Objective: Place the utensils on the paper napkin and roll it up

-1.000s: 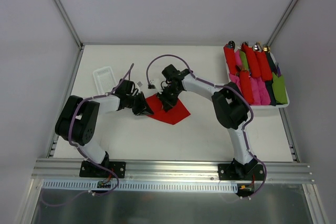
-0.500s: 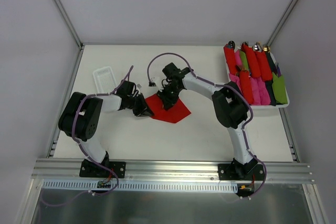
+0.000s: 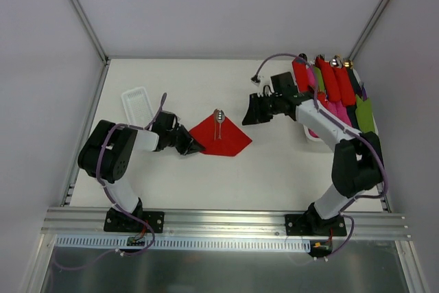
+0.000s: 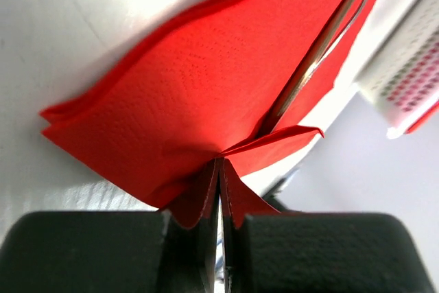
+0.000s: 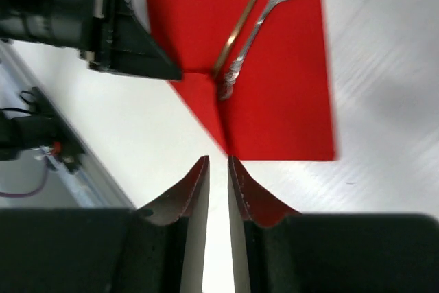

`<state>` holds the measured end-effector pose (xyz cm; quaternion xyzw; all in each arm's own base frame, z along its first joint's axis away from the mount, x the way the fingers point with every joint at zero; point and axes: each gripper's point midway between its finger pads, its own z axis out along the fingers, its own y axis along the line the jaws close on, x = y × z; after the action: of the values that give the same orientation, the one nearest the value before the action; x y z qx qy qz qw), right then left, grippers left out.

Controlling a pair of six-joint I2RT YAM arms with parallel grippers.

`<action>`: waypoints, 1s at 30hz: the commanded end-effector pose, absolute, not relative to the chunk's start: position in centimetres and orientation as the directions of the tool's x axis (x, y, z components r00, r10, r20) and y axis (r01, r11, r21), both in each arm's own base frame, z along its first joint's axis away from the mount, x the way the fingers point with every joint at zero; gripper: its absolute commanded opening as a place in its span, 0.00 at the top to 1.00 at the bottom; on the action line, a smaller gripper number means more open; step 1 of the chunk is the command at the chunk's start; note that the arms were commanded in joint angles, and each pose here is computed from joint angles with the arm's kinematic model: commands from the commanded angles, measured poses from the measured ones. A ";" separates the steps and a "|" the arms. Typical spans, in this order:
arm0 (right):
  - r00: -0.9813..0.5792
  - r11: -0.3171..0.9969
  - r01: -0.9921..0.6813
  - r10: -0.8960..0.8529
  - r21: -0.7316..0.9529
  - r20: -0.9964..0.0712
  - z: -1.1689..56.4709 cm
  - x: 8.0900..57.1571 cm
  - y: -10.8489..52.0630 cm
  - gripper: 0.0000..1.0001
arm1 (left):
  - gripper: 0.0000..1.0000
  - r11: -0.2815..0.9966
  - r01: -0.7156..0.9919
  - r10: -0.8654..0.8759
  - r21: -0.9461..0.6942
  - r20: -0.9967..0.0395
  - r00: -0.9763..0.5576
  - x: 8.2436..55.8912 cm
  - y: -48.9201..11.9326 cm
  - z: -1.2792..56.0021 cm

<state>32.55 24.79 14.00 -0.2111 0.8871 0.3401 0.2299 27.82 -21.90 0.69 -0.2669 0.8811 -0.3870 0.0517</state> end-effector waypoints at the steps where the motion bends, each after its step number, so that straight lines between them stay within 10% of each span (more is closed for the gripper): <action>1: -0.870 0.583 -0.423 -0.048 0.694 -0.490 14.7 30.0 27.9 0.80 | 1.00 0.554 -0.627 -0.667 -0.548 0.159 -0.728 25.5 -20.0 -4.8; 30: -0.999 0.582 -0.043 -0.024 0.812 -0.036 1.6 29.5 30.7 0.89 | 1.00 0.502 -0.708 -0.743 -0.497 0.172 -0.647 24.4 -21.0 -6.4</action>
<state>27.75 31.65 2.04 -0.0414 0.8875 0.4590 -0.0026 28.58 -25.45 0.56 -0.3619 0.8297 -0.4213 0.0561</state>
